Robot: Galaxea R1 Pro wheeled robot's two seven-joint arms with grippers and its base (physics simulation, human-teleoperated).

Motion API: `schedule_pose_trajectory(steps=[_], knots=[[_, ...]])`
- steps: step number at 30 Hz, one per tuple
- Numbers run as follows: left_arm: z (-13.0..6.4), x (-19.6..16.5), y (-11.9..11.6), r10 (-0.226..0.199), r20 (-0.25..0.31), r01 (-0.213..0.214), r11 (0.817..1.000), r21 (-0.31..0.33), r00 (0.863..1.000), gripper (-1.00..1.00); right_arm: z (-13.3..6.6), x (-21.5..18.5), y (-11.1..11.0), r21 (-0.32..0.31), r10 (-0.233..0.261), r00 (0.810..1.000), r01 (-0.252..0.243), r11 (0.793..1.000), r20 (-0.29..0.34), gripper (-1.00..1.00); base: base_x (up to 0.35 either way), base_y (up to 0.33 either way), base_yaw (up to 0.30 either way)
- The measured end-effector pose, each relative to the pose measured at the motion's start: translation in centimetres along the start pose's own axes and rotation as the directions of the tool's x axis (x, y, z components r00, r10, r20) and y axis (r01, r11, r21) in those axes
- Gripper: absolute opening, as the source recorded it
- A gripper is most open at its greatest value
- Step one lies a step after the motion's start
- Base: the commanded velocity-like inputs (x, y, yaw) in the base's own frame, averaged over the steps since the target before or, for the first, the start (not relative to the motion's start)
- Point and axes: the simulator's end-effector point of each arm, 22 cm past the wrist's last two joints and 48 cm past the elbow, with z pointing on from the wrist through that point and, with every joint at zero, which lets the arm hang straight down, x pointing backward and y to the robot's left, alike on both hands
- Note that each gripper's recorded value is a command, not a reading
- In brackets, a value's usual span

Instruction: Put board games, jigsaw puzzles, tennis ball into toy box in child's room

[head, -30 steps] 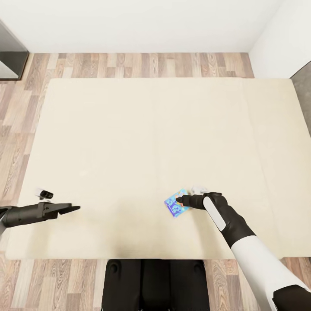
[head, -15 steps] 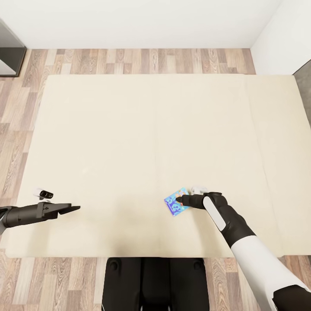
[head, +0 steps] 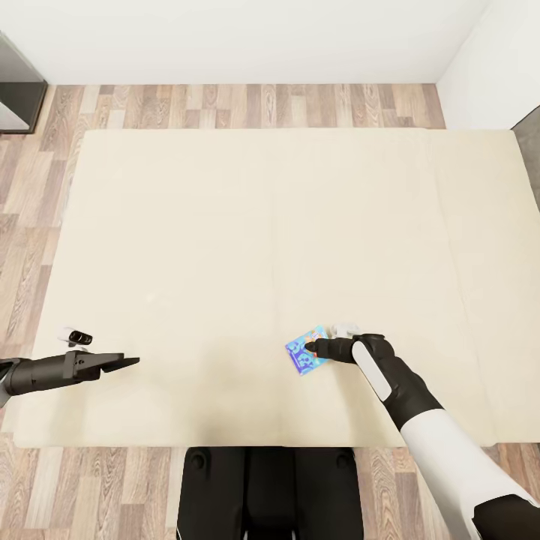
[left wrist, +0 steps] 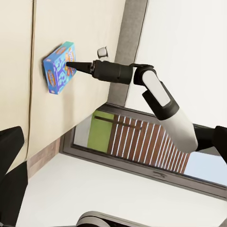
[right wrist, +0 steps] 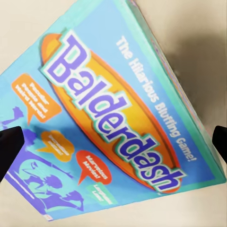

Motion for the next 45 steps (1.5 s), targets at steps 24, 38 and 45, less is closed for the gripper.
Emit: schedule_pose_trajectory(steps=[24, 38, 45], knots=[[0.0, 0.0, 0.01, 0.0, 0.0, 0.0, 1.0, 0.0, 1.0, 1.0, 0.03, -0.11, -0.06, 0.002, 0.0, 1.0, 0.0, 1.0, 0.006, 1.0, -0.014, 0.043, 0.0], [0.0, 0.0, 0.01, -0.001, 0.0, 0.001, 1.0, 0.0, 1.0, 1.0, 0.03, -0.09, -0.08, 0.003, 0.0, 1.0, 0.0, 1.0, 0.006, 1.0, -0.005, 0.057, 0.0], [0.0, 0.0, 0.01, -0.001, 0.0, 0.001, 1.0, 0.0, 1.0, 1.0, 0.03, -0.09, -0.08, 0.003, 0.0, 1.0, 0.0, 1.0, 0.005, 1.0, 0.0, 0.016, 0.0]])
